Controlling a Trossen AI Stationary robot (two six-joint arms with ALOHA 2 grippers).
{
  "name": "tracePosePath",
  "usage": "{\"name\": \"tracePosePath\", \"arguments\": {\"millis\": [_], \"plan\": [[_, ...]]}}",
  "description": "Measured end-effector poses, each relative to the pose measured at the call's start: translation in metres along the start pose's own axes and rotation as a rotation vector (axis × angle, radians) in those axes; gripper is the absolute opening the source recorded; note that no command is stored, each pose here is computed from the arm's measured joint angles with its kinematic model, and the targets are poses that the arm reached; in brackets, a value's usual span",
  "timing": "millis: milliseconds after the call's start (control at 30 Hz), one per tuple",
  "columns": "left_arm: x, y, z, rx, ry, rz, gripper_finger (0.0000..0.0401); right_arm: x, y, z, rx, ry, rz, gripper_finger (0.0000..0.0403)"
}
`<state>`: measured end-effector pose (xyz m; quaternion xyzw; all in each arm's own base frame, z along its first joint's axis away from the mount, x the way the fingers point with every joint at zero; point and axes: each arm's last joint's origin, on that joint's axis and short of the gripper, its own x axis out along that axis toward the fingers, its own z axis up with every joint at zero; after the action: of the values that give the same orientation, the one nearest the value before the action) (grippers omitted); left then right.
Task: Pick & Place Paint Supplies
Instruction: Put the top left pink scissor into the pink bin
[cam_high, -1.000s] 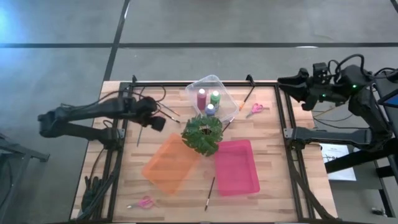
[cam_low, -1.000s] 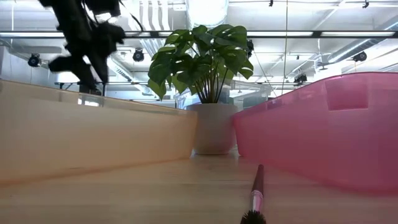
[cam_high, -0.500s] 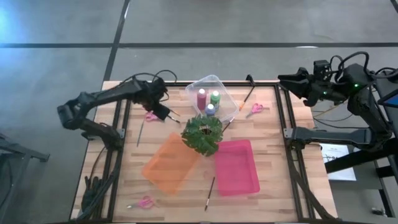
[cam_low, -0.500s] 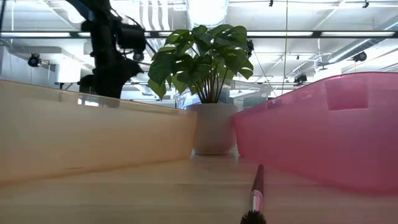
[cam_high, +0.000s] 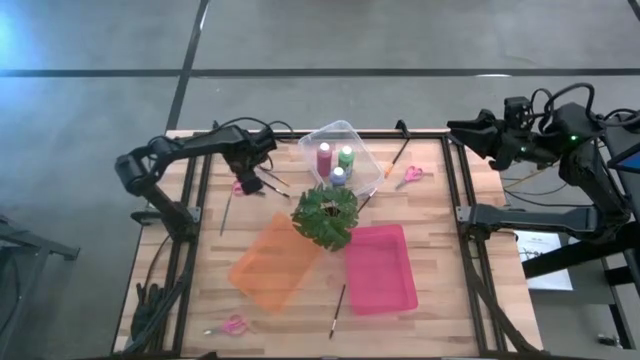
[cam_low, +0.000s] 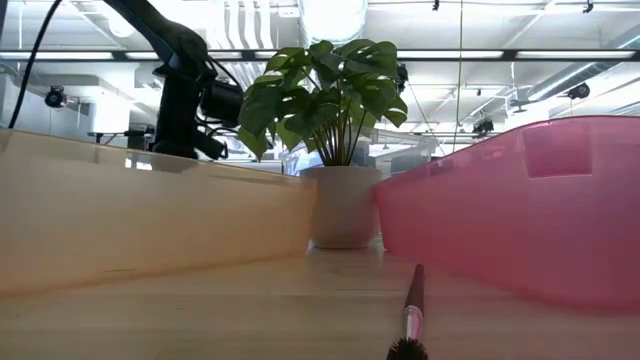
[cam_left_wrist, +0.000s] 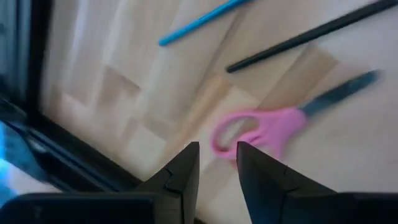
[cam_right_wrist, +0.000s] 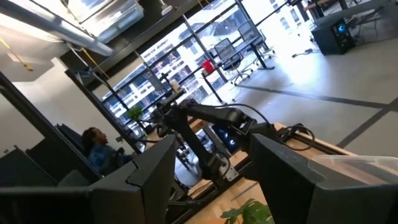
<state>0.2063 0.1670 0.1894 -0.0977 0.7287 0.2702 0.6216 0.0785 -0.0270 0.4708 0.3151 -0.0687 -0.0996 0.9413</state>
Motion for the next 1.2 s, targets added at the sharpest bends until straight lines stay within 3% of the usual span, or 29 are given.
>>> {"name": "tracePosePath", "arguments": {"millis": [400,533,800,1067,1200], "plan": [[0.013,-0.004,-0.003,0.622,-0.005,-0.008,0.0113,-0.002,0.001,0.0,0.011,0.003,0.011,0.0203],[0.02,-0.008,-0.006,0.769,-0.01,-0.033,0.0113,-0.005,0.002,0.0,-0.001,-0.003,0.02,0.0203],[0.027,-0.009,-0.001,0.818,-0.086,-0.003,0.0113,-0.018,0.005,0.001,0.0,-0.031,0.037,0.0203],[0.036,-0.014,-0.009,0.878,-0.068,-0.04,0.0113,-0.025,0.006,0.001,0.0,-0.047,0.047,0.0203],[0.042,-0.015,-0.009,0.883,-0.081,-0.005,0.0113,-0.026,0.006,0.001,0.0,-0.049,0.047,0.0203]]}}
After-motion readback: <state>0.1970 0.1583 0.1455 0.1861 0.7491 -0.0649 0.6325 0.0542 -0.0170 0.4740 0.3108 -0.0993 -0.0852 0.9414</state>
